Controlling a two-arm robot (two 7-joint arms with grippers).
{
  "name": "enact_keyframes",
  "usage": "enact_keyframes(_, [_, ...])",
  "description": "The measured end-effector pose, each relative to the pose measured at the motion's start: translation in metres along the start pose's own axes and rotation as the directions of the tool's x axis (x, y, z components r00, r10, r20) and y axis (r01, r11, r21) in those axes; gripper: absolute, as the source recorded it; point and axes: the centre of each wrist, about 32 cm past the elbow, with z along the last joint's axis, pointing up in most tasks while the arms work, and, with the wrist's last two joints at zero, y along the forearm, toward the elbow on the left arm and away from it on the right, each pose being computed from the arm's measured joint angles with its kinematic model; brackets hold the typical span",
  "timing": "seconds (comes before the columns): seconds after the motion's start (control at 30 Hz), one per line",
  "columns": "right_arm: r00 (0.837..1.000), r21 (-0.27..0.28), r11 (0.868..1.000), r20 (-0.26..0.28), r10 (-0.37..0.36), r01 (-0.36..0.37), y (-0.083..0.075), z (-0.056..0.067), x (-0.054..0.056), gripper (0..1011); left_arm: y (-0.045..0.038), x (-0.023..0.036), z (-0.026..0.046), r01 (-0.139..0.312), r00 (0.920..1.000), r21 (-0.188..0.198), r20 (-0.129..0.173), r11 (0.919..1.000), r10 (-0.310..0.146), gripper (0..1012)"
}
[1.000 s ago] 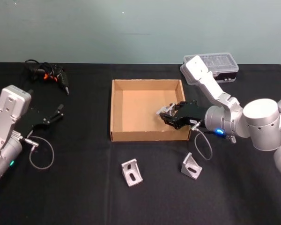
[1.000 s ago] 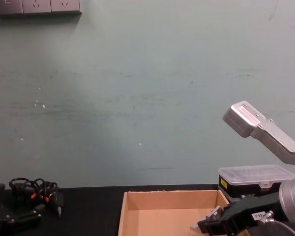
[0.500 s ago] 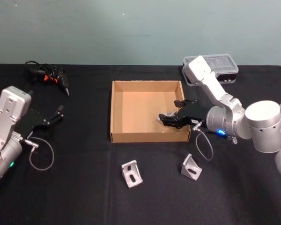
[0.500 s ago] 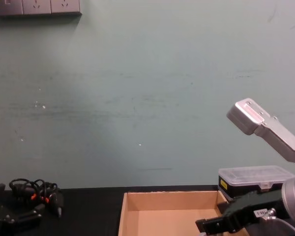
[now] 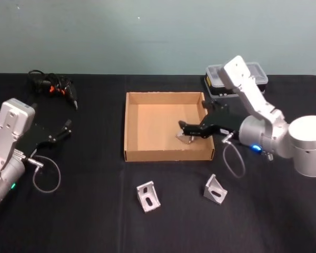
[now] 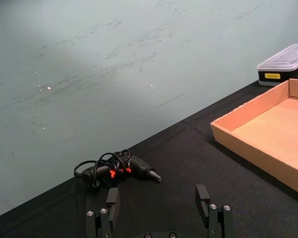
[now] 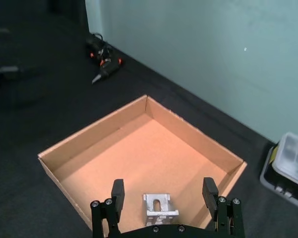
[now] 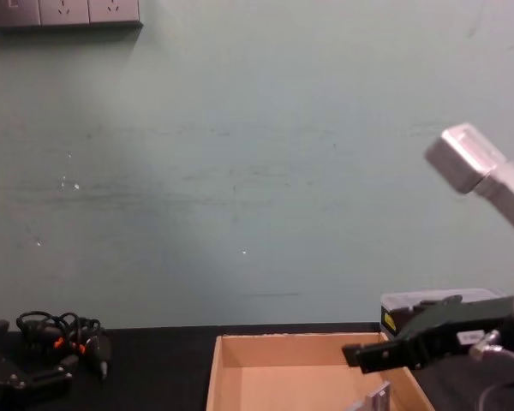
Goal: Use one hand to pick up the angle iron from the table and place it into the box.
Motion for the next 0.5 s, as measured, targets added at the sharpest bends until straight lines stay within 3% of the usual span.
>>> enact_keyframes(0.2, [1.000,0.056,0.998,0.012,-0.004,0.003,-0.023,0.000,-0.006,1000,0.0000,0.0000,0.0000,0.000,1.0000,0.000,0.000,1.0000,0.000,1000])
enact_keyframes(0.5, [0.999,0.099,0.995,0.026,0.025,-0.028,-0.068,-0.016,-0.027,1000,0.0000,0.0000,0.0000,0.000,1.0000,0.000,0.000,1.0000,0.000,1000])
